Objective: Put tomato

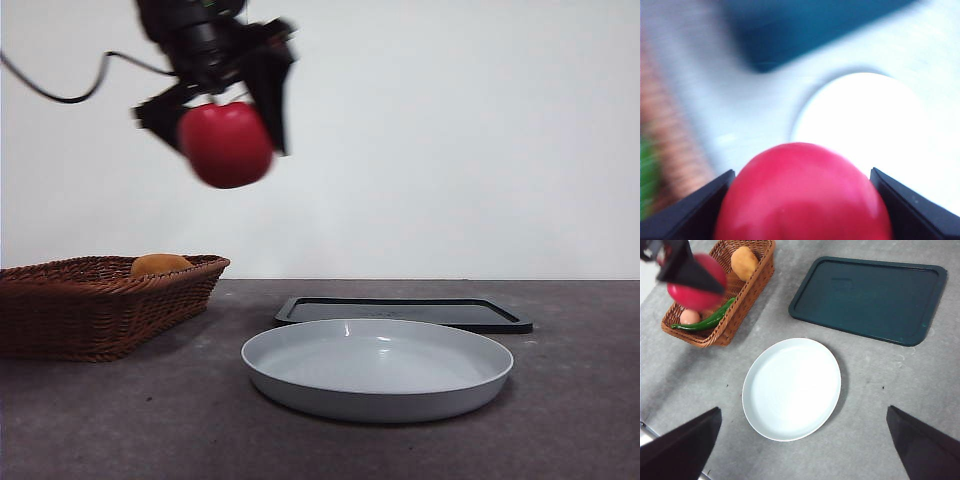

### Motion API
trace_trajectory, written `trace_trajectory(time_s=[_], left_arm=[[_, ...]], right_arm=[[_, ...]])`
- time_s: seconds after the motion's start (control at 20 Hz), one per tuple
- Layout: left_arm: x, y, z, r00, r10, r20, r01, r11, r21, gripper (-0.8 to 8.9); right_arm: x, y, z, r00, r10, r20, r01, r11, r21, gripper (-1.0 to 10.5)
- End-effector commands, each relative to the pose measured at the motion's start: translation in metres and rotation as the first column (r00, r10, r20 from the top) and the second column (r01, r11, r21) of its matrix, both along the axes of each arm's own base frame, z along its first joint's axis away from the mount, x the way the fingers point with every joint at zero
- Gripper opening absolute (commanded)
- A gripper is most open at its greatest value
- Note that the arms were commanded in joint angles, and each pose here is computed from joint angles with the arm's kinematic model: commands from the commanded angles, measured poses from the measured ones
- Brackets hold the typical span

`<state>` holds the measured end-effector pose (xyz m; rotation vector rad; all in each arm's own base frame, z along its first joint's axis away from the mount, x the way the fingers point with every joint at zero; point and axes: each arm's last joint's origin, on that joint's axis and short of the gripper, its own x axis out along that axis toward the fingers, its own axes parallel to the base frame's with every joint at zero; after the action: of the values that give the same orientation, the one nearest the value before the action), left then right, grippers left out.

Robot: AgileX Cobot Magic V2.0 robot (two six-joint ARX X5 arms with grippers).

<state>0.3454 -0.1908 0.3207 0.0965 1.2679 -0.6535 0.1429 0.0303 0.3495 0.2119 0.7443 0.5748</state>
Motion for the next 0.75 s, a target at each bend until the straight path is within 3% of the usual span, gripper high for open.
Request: trace_trajectory(time_s=[0.05,0.25,0.5,0.75], left_arm=[[-0.013,-0.033,0.003,0.993,-0.111,0.051,0.112,0.994,-0.02,3.64],[-0.038,-0.079,0.0,0.961,-0.254,0.108,0.258,0.966,-0.026,3.64],[-0.05,-0.114,-0.033,0.94,-0.341,0.017,0.341,0.94,0.019,3.65],[-0.042,-0.133,-0.079,0.933,-0.352,-0.069,0.357,0.932,0.064,3.64]], right_arm=[[0.002,0.001,0.004,1.0,-0.003,0.008,0.003,1.0,0.008,5.7],[0.002,0.001,0.004,1.0,-0.003,0.007,0.003,1.0,0.008,5.7],[0.001,0.001,0.004,1.0,-0.003,0.006,0.003,1.0,0.008,5.7],[0.001,0.001,0.004,1.0,-0.003,0.006,0.003,1.0,0.008,5.7]])
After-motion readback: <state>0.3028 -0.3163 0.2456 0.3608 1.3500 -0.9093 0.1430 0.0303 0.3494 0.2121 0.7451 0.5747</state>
